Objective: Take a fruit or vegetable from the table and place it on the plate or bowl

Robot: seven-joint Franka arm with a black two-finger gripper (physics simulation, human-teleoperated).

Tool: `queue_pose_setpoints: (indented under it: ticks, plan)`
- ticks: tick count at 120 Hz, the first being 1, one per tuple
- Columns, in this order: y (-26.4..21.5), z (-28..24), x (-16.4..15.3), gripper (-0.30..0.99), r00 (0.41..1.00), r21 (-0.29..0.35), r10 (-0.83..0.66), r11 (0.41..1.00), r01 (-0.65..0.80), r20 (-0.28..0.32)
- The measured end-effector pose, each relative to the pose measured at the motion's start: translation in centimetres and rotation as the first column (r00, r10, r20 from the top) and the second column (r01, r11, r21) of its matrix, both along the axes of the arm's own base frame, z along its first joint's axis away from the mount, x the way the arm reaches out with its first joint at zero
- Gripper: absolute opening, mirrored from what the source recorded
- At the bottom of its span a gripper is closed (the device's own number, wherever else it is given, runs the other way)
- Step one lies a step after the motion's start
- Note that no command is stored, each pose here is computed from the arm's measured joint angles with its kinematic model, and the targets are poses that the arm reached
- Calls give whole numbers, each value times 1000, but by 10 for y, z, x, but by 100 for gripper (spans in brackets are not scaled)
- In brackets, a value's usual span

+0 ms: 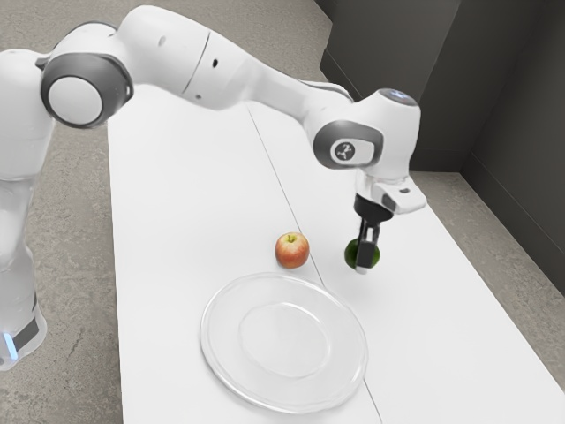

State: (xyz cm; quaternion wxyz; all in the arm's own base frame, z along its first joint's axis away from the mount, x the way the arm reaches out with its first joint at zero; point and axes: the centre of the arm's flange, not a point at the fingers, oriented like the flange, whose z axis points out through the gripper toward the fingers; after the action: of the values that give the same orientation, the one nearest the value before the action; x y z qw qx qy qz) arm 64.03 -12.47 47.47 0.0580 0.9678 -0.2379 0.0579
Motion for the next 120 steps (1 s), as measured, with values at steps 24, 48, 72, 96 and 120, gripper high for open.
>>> queue_pose_setpoints:
  ticks: [24, 48, 72, 96, 120]
  plan:
    - [-48, 35, -29, 35, 996, -6, -83, 997, 83, 10]
    - [-78, 26, -80, 35, 987, 17, -143, 989, 144, -70]
    - [-106, 6, -122, 35, 972, 13, -190, 981, 194, -138]
    - [-130, -1, -140, 39, 960, -8, -225, 974, 227, -164]
    - [-136, -2, -143, 62, 959, -59, -219, 976, 212, -182]
